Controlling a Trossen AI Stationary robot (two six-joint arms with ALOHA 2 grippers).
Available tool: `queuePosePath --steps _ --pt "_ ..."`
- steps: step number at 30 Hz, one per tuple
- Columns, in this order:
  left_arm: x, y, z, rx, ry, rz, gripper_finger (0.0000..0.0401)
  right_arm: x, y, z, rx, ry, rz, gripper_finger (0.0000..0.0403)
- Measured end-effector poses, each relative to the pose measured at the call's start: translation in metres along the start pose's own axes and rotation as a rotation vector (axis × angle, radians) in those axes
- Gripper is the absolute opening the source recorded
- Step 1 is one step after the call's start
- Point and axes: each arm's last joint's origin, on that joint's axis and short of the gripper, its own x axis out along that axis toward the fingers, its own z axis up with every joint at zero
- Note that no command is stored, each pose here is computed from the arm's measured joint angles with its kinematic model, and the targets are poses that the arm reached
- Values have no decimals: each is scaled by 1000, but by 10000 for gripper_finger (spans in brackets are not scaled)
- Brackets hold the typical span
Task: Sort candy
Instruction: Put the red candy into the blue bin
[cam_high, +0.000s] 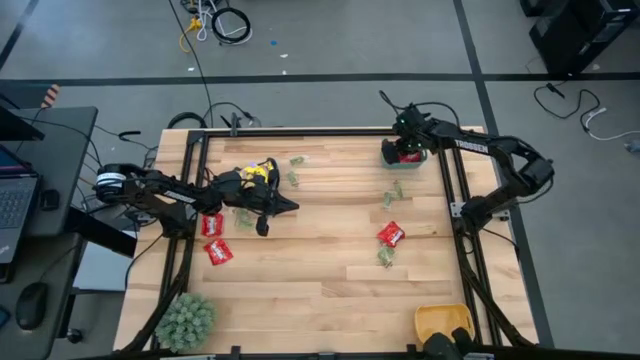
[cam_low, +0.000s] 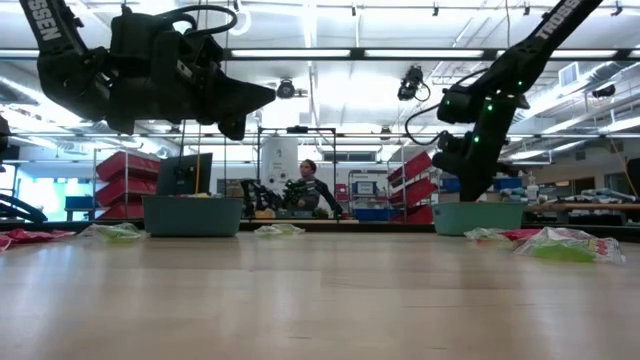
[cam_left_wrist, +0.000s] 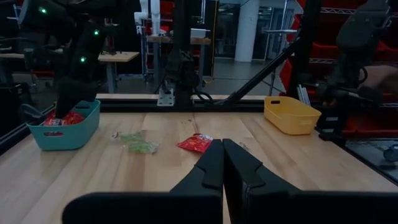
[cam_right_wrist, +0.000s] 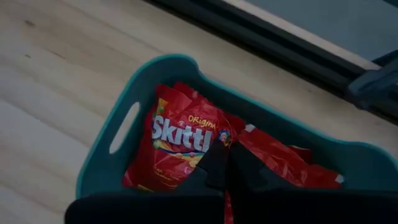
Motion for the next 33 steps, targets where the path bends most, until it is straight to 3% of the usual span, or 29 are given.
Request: queuePosePath --steps 4,9,15,19,23,28,30,33 --pt "0 0 0 -1 1 0 0 4 3 -2 2 21 1 14" --pt "0 0 0 -3 1 0 0 -1 6 -3 -30 12 -14 76" --pt "0 0 0 -4 1 0 0 -34 4 0 -68 -79 -17 186" --pt "0 0 0 -4 1 0 1 -63 11 1 -109 -101 -3 221" --pt "0 0 0 -5 3 0 1 -81 31 -14 -206 -53 73 172" --pt "0 0 0 -5 3 0 1 -93 66 -42 -307 31 270 27" --pt "0 0 -1 -8 10 1 1 -97 77 -54 -322 54 335 14" --pt "0 0 -2 -10 17 1 1 -98 92 -79 -332 121 395 41"
